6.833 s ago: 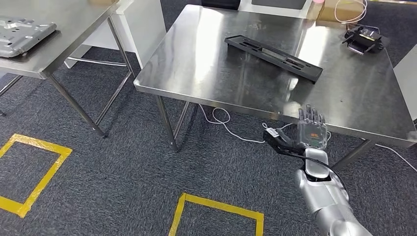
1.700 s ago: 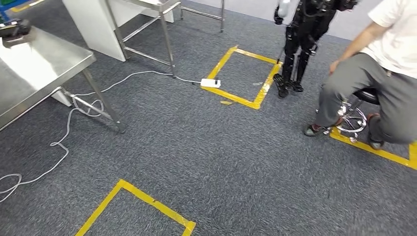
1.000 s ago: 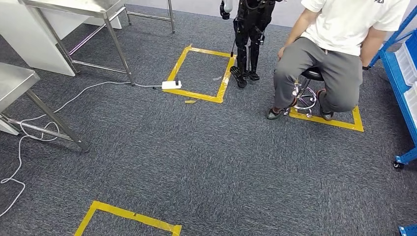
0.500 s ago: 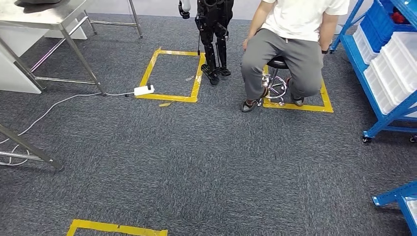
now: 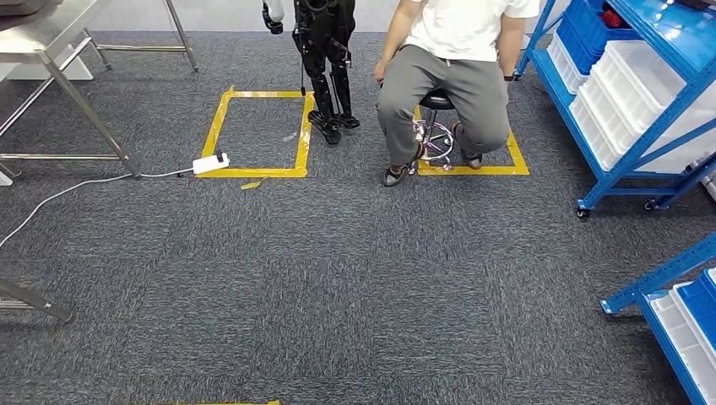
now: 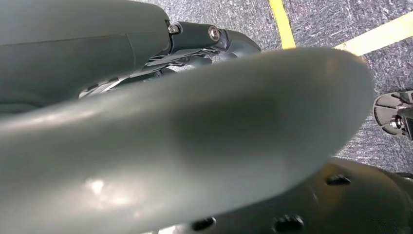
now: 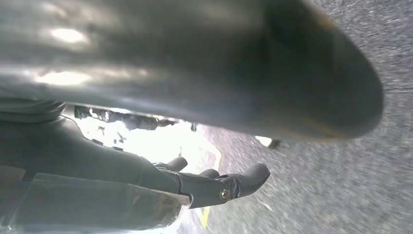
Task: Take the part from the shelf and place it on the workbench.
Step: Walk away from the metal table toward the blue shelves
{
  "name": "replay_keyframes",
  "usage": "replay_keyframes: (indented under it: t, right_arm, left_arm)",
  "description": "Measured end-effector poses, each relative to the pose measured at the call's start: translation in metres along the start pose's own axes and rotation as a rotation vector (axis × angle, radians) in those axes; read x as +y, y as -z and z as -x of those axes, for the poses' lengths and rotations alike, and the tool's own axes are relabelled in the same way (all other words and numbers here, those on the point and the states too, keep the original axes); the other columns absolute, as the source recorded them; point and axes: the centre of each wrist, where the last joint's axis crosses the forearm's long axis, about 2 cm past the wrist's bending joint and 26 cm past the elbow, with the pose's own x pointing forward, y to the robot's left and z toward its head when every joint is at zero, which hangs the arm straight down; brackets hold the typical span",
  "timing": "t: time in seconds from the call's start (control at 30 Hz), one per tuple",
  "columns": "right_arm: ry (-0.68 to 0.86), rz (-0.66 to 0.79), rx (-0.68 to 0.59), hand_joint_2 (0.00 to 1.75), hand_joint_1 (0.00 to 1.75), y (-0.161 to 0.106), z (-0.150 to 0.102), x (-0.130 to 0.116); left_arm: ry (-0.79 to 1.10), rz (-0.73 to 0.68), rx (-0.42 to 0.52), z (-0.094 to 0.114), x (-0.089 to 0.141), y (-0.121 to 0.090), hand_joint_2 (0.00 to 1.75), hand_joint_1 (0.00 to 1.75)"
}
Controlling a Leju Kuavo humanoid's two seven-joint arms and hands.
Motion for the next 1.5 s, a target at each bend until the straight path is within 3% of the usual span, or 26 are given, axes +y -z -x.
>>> replay_keyframes:
  t: [1.5]
  right_arm:
    - [0.032,-0.025,0.009,0.0,0.0,0.0004,0.0007,-0.0015]
  left_arm:
    - [0.039,-0.019,-0.014,0.0,-0.005,-0.0005,0.0,0.0]
